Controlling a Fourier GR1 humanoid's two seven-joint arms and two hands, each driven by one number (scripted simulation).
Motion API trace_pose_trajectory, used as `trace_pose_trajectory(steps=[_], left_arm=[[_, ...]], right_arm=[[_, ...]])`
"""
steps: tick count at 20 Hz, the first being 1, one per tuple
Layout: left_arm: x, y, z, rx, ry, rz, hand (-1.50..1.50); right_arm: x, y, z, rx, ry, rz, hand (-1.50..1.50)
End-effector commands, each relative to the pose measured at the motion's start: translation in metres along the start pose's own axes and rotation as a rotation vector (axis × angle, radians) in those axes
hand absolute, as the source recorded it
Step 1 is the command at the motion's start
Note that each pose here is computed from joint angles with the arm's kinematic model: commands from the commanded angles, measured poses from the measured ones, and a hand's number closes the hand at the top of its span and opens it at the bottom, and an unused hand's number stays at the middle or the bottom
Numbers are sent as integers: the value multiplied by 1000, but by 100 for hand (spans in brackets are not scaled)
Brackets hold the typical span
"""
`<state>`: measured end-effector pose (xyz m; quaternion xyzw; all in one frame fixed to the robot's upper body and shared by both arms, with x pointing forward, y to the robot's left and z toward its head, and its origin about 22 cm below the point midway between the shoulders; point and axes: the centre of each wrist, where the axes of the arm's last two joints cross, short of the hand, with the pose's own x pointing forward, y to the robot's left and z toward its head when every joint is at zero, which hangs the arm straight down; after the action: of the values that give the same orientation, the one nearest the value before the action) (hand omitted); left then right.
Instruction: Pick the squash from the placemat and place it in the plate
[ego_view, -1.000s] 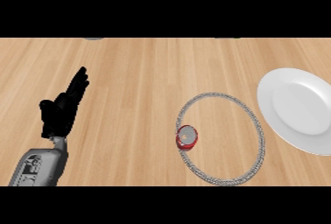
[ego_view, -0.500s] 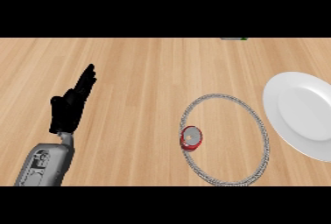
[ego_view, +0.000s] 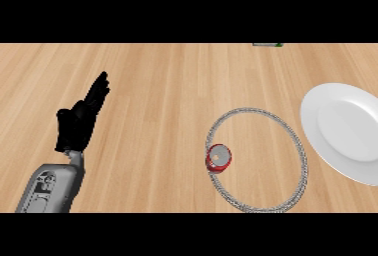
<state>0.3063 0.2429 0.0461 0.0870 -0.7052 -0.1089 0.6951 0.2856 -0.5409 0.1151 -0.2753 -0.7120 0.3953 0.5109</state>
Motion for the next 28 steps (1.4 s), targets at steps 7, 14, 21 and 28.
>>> trace_pose_trajectory(steps=[7,14,21,28], left_arm=[[-12,9,3,11,-4,-5,0],[-7,7,-4,16,-7,2,0],[-5,16,8,5,5,-5,0],[-4,7,-2,15,8,3,0]], right_arm=[[14,104,-64,172,42,76,150],[4,132,-58,232,107,-86,-150],[0,119,-56,135,43,-364,-150],[-15,65,-28,-123,115,-559,-150]])
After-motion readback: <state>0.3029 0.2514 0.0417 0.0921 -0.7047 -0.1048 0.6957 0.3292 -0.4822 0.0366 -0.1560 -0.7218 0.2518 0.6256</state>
